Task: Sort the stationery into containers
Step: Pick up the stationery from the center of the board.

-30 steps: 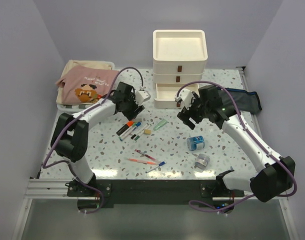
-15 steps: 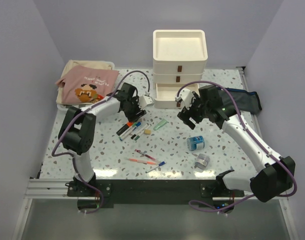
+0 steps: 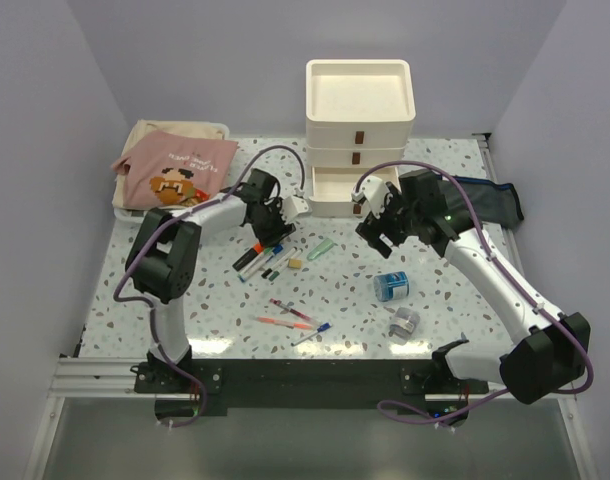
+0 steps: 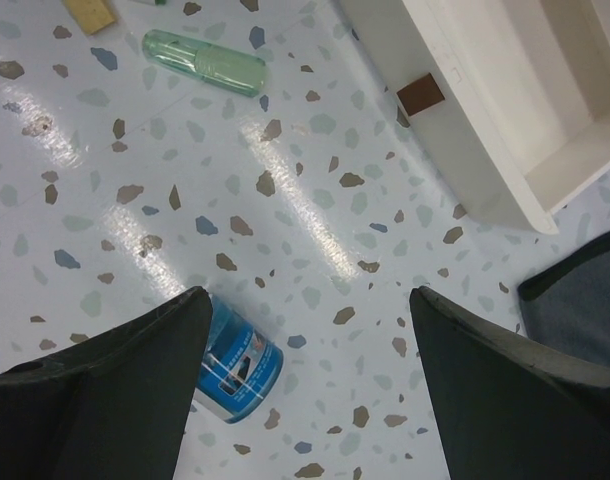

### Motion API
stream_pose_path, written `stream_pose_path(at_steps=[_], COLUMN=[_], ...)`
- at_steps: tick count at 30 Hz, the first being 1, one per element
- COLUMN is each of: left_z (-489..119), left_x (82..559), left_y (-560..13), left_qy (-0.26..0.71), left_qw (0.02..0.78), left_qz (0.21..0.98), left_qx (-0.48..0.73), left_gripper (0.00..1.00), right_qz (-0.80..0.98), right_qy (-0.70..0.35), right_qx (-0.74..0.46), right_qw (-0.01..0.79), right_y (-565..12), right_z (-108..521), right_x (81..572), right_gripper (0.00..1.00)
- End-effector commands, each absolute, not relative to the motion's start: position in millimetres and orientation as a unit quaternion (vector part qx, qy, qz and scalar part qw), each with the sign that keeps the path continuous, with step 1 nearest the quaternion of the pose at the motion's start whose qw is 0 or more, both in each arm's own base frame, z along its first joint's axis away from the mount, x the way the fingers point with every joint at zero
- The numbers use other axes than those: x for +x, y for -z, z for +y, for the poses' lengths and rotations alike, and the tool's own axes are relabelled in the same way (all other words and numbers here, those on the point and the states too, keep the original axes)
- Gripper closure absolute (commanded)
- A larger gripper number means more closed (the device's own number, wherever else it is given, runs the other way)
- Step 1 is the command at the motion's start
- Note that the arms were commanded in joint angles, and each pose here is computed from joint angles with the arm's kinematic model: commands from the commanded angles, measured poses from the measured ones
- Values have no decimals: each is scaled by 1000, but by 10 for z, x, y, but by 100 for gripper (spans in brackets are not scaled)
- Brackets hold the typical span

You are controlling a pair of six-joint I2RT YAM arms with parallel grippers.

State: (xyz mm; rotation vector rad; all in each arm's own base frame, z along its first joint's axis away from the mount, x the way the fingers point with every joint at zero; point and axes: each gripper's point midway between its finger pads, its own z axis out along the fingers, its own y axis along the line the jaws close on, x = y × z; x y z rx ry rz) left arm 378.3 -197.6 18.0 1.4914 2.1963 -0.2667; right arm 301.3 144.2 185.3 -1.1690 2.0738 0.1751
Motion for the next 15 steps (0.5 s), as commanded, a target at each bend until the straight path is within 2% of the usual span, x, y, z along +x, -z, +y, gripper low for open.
stream_pose_path(at_steps=[1,4,6,8,9,12,15], left_z=[-2085,-2086,-2089,-2081,-2101,-2142,-2218], left_x=[3860,3818,3769,3696,3656,3601,3672], left_y=[-180,-137,-103,-96,-113,-282,-742], left_qy=[104,111,119,128,139,155,156], left_qw=[245,236,226,213,210,212,255], left_qz=[784,783,781,778,775,763,746], left_qx=[561,564,569,577,580,590,595], left_gripper=[49,60,73,81,88,94,94], right_qz=[805,805,805,806,806,806,809], right_qy=[-65,-63,-63,-61,-60,-54,-42], right_qx=[-452,-453,-453,-451,-451,-447,-432], right_qw=[379,377,377,377,378,384,397], right_y=[-1870,-1855,-1851,-1854,-1859,-1897,-1988], right_z=[1445,1439,1435,1421,1416,1385,1311], right_x=[3092,3094,3085,3085,3087,3104,3174], right_gripper=[16,16,16,16,16,16,17])
